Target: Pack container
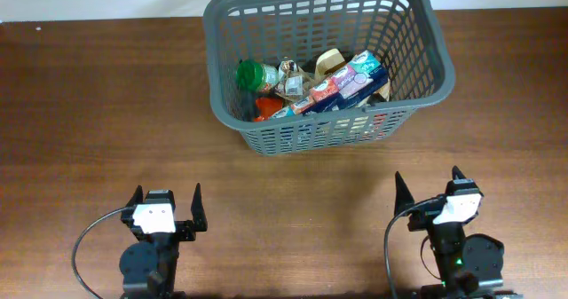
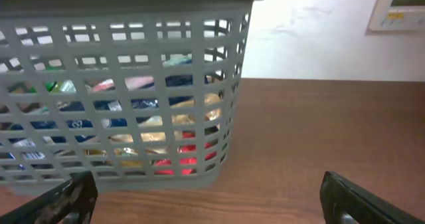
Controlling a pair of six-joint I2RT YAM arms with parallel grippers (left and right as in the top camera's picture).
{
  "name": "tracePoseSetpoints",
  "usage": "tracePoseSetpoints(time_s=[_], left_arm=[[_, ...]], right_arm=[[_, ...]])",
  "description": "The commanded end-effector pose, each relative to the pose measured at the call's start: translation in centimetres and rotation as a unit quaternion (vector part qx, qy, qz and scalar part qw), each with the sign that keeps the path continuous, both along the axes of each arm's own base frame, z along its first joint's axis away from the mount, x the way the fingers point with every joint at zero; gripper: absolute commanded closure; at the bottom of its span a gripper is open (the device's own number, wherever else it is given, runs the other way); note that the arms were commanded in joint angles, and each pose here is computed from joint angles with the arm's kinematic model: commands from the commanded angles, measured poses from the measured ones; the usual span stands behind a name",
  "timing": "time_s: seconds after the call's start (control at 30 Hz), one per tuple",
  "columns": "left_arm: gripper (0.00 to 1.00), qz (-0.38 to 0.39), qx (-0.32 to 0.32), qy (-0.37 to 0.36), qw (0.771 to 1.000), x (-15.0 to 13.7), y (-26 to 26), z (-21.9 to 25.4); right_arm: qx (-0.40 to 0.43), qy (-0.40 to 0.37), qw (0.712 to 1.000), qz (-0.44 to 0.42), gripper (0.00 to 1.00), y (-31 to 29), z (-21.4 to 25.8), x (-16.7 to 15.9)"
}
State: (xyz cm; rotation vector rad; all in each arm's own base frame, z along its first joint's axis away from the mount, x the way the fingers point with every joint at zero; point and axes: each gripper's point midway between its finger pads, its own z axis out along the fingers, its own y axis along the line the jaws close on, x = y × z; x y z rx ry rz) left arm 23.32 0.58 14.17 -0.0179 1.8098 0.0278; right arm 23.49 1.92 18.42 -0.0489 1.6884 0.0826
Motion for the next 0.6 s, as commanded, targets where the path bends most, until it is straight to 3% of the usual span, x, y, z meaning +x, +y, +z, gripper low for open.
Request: tracePoseSetpoints(time_s=[0.0,0.57], left_arm=[[0.01,0.008,-0.002,-0.003,1.000,0.0,0.3,0.0],[0.01,0.008,-0.002,-0.003,1.000,0.0,0.3,0.0]], right_arm=[[-0.001,-0.008,1.000,-0.004,0.01,-0.2,-0.4,0.0],[0.003,-0.027,0.999,0.021,0.01,0.8,-2.5,1.0]])
